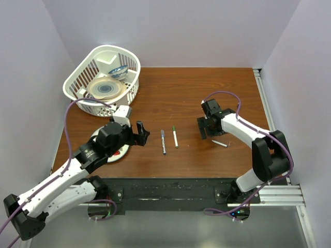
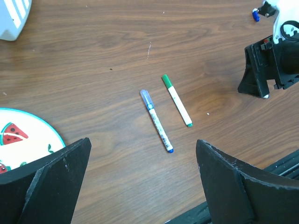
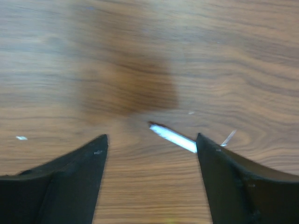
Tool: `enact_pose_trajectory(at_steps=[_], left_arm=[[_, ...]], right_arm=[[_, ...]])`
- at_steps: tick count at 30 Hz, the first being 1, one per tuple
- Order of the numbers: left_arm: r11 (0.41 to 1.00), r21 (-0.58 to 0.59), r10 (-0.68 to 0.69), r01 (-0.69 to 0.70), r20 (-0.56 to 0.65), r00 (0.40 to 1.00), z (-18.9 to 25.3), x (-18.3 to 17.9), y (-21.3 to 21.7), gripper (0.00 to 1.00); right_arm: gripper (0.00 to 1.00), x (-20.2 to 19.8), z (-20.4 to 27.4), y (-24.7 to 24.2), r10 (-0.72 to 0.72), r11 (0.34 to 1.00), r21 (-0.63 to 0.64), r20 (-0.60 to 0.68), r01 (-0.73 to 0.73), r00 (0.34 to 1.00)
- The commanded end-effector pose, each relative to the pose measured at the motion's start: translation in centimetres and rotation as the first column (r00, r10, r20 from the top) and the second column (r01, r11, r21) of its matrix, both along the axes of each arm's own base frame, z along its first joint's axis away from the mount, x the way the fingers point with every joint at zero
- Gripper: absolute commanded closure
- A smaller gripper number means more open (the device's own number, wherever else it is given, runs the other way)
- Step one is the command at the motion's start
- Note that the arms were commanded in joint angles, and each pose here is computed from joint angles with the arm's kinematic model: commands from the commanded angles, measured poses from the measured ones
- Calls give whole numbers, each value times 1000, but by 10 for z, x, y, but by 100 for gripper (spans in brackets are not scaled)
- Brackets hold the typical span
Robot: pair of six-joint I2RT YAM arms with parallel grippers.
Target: Insert the pens into the pen caps
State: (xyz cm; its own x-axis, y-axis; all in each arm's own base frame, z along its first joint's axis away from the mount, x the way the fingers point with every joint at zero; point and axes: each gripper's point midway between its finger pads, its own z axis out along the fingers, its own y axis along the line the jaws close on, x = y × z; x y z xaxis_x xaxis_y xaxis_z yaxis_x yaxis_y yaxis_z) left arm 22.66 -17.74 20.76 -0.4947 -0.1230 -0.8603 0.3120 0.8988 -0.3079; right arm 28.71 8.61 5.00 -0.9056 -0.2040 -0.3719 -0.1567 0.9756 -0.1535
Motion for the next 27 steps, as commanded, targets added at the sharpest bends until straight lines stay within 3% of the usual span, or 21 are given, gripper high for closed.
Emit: enact_pose_trajectory(at_steps=[1,3,16,23,27], left_arm=[[1000,21,22,-23,33,999,2,1,8,0],[998,28,57,-58,31,998,2,3,15,0],[994,20,108,-109,38,993,3,6,22,0],[994,18,104,-105,41,994,5,6,21,0],[995,14,96,-97,41,995,5,6,19,0]], right_arm=[[30,6,5,-7,42,997,61,-50,-38,998],[36,4,-2,-14,22,998,56,-88,-17,996],[50,2,-27,-22,-25,994,102,-203,47,979],[57,4,-30,-25,-41,994,90,-202,60,979],[51,15,-25,-27,-152,983,85,-143,165,978]])
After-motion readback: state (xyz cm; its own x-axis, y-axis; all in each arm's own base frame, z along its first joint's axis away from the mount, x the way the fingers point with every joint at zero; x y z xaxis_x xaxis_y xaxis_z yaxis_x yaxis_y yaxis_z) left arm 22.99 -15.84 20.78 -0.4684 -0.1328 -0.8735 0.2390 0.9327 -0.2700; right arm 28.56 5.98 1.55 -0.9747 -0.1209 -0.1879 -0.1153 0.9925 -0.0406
